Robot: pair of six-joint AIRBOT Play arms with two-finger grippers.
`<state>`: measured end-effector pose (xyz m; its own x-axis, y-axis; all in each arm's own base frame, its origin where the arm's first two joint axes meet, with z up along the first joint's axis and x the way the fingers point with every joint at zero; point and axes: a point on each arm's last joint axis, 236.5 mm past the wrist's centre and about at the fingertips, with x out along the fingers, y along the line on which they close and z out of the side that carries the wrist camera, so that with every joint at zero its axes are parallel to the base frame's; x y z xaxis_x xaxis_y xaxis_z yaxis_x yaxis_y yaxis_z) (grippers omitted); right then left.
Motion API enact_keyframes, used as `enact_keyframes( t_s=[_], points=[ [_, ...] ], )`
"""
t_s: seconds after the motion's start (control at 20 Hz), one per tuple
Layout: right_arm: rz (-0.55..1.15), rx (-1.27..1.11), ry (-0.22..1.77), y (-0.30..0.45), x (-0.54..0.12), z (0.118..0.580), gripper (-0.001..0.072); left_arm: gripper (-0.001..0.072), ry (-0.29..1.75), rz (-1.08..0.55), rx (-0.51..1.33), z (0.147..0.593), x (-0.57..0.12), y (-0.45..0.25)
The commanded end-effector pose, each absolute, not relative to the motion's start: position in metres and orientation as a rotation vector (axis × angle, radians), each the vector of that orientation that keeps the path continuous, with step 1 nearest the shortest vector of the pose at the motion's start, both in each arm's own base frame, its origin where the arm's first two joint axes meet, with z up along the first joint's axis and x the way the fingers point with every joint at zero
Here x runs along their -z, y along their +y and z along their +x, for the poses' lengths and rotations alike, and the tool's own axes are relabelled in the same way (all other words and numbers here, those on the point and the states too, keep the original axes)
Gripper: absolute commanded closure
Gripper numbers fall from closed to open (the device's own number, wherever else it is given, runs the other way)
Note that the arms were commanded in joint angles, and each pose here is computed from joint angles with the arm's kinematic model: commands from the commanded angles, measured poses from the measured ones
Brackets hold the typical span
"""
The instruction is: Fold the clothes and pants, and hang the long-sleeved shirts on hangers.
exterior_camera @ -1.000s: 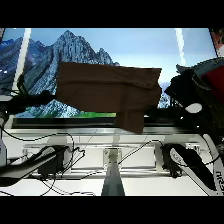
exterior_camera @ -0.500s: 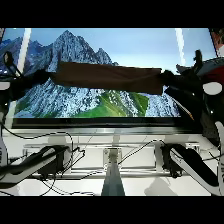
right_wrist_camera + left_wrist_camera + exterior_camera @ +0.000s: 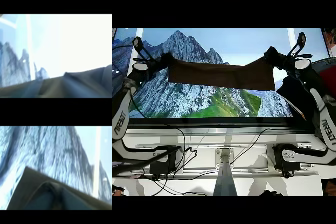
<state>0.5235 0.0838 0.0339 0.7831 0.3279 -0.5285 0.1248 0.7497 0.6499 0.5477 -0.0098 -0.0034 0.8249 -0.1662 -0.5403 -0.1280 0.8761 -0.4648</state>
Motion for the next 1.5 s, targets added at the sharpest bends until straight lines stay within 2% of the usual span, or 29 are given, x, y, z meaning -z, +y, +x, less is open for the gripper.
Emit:
enact_keyframes(
  t_s=[0.0, 0.1, 0.2, 0.3, 0.45, 0.55, 0.6, 0.7, 0.8, 0.85, 0.9, 0.95, 1.0, 1.15, 1.3, 1.45],
  points=[
    [0.689, -0.096, 0.686, 0.078, -0.015, 0.540, 0.0081, -0.0001, 0.610, -0.504, 0.022, 0.563, 0.011, -0.008],
    [0.593, -0.120, 0.743, 0.076, -0.003, 0.530, 0.0081, 0.0003, 0.669, -0.484, 0.062, 0.553, 0.018, -0.004],
    [0.532, -0.135, 0.809, 0.069, 0.009, 0.519, 0.0082, 0.0013, 0.756, -0.579, 0.080, 0.536, 0.029, 0.007],
    [0.526, -0.143, 0.864, 0.063, 0.017, 0.509, 0.0082, 0.0014, 0.853, -0.556, 0.089, 0.515, 0.046, 0.027],
    [0.533, -0.152, 0.896, 0.063, 0.020, 0.503, 0.0089, 0.0092, 1.022, -0.612, 0.119, 0.480, 0.078, 0.037],
    [0.527, -0.170, 0.911, 0.071, 0.022, 0.500, 0.0098, 0.0092, 1.070, -0.627, 0.133, 0.473, 0.095, 0.035],
    [0.523, -0.184, 0.921, 0.077, 0.023, 0.498, 0.0162, 0.0092, 1.085, -0.618, 0.145, 0.472, 0.103, 0.030],
    [0.507, -0.216, 0.926, 0.095, 0.021, 0.496, 0.0384, 0.0092, 1.121, -0.604, 0.174, 0.470, 0.117, 0.014],
    [0.476, -0.263, 0.913, 0.118, 0.012, 0.498, 0.0393, 0.0096, 1.134, -0.585, 0.189, 0.471, 0.124, 0.000],
    [0.462, -0.291, 0.903, 0.132, 0.006, 0.499, 0.0400, 0.0178, 1.131, -0.572, 0.194, 0.473, 0.125, -0.006],
    [0.446, -0.317, 0.893, 0.146, 0.000, 0.499, 0.0422, 0.0344, 1.126, -0.559, 0.200, 0.475, 0.125, -0.012],
    [0.427, -0.343, 0.877, 0.160, -0.006, 0.500, 0.0582, 0.0574, 1.125, -0.550, 0.214, 0.477, 0.122, -0.017],
    [0.404, -0.362, 0.858, 0.171, -0.012, 0.501, 0.0689, 0.0695, 1.130, -0.534, 0.239, 0.478, 0.118, -0.023],
    [0.360, -0.431, 0.830, 0.209, -0.026, 0.499, 0.0691, 0.0695, 1.158, -0.422, 0.335, 0.472, 0.085, -0.029],
    [0.349, -0.497, 0.851, 0.250, -0.025, 0.488, 0.0691, 0.0695, 1.195, -0.252, 0.408, 0.441, 0.027, -0.020],
    [0.331, -0.582, 0.928, 0.302, -0.008, 0.469, 0.0691, 0.0695, 1.095, -0.185, 0.444, 0.417, -0.052, -0.026]
  ],
)
